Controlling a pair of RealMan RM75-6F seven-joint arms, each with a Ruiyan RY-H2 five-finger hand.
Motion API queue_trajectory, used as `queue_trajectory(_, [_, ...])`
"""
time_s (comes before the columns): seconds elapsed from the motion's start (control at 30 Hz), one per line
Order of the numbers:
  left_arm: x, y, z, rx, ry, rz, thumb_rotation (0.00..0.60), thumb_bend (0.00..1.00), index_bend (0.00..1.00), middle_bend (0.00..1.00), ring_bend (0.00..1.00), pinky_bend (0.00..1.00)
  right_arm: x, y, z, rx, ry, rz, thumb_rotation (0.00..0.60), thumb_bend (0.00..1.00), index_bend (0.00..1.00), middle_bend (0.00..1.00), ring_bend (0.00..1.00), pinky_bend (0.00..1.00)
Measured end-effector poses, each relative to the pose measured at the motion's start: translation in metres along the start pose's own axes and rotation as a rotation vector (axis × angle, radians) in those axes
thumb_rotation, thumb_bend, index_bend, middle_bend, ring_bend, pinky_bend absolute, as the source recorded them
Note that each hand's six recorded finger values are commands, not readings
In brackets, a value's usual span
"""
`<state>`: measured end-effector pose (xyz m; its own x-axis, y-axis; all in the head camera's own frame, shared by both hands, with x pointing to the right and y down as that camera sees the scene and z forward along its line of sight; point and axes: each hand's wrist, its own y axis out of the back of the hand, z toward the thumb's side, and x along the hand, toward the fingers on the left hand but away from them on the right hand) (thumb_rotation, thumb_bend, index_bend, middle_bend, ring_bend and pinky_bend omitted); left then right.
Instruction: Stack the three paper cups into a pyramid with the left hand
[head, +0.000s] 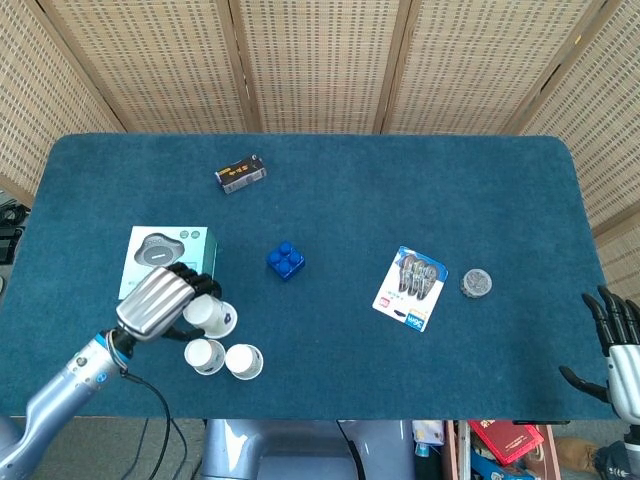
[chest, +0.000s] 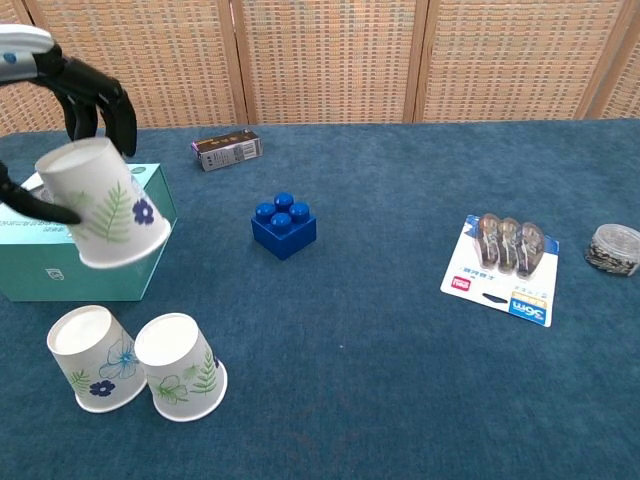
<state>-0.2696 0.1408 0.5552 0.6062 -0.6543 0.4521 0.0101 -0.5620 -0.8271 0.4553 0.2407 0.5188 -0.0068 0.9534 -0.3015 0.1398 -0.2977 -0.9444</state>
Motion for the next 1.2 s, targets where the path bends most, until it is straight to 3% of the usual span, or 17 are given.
queue_trajectory(0.57, [-0.005, -0.042, 0.024, 0.081, -0.061, -0.078, 0.600, 0.12, 0.42, 0.48, 0.48, 0.40, 0.000, 0.002, -0.002, -0.004, -0.005, -0.004, 0.600, 0.00, 0.00, 0.00, 0.00, 0.00])
queue_trajectory(1.2, [-0.011, -0.050, 0.030, 0.125, -0.070, -0.082, 0.600, 0.12, 0.42, 0.48, 0.48, 0.37, 0.001, 0.004, -0.002, -0.009, -0.004, -0.007, 0.600, 0.00, 0.00, 0.00, 0.00, 0.00])
